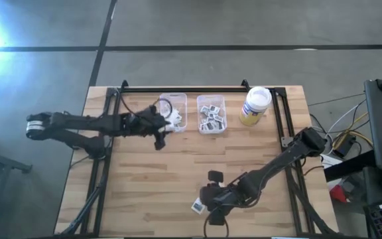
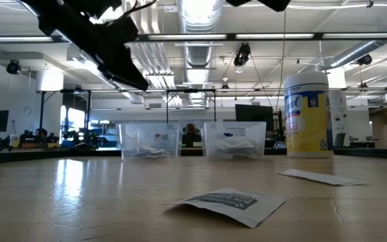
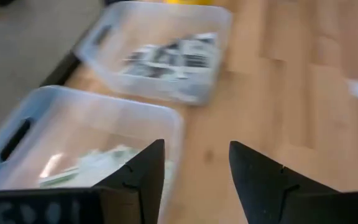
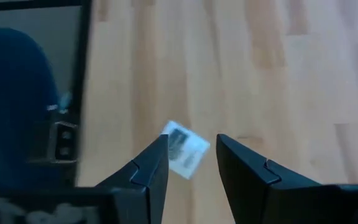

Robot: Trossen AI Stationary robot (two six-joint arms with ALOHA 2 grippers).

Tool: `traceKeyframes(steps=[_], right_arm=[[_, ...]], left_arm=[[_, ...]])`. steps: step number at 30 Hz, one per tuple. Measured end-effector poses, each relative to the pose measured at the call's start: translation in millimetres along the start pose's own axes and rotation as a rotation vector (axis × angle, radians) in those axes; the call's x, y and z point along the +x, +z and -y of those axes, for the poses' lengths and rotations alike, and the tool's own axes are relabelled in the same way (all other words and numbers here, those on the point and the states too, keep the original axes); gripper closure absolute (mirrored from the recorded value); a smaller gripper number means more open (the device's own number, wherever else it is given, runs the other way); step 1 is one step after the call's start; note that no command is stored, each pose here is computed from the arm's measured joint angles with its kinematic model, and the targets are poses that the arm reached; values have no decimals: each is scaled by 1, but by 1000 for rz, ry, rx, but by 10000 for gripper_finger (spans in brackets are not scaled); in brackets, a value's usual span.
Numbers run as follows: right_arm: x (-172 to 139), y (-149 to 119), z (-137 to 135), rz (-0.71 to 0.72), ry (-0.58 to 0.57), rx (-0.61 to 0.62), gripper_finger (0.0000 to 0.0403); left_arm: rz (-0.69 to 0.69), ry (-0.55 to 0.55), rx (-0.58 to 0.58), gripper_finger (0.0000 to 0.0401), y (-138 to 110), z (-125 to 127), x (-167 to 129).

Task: Pick & Place First Aid Supplies
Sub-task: Put the gray towelette pack into the right transparent bin

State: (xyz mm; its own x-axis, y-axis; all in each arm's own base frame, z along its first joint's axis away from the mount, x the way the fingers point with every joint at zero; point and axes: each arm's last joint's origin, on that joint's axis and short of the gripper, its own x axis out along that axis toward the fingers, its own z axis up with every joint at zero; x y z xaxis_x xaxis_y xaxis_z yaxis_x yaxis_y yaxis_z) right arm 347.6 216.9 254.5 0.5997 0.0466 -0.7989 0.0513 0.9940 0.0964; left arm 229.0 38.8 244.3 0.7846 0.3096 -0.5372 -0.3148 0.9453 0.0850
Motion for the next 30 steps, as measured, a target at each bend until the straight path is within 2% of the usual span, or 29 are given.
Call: traceKeyframes(steps=[7, 10, 16, 22, 25, 30], right_arm=[[13, -10, -5, -3, 137, 8, 284], [20, -17, -3, -14, 139, 6, 287], [27, -26, 0, -32, 152, 2, 294], [35, -27, -7, 46, 342, -32, 292], [39, -31, -5, 65, 355, -32, 295], [46, -36, 3, 39, 336, 17, 308]], left_arm=[[-28, -188, 131, 226, -9, 51, -12], [-27, -269, 167, 226, -13, 72, -21], [-31, -398, 170, 226, -21, 103, -39], [27, -526, 170, 226, -34, 132, -50], [62, -581, 162, 226, -42, 147, -49], [19, -594, 151, 227, -54, 163, -38]])
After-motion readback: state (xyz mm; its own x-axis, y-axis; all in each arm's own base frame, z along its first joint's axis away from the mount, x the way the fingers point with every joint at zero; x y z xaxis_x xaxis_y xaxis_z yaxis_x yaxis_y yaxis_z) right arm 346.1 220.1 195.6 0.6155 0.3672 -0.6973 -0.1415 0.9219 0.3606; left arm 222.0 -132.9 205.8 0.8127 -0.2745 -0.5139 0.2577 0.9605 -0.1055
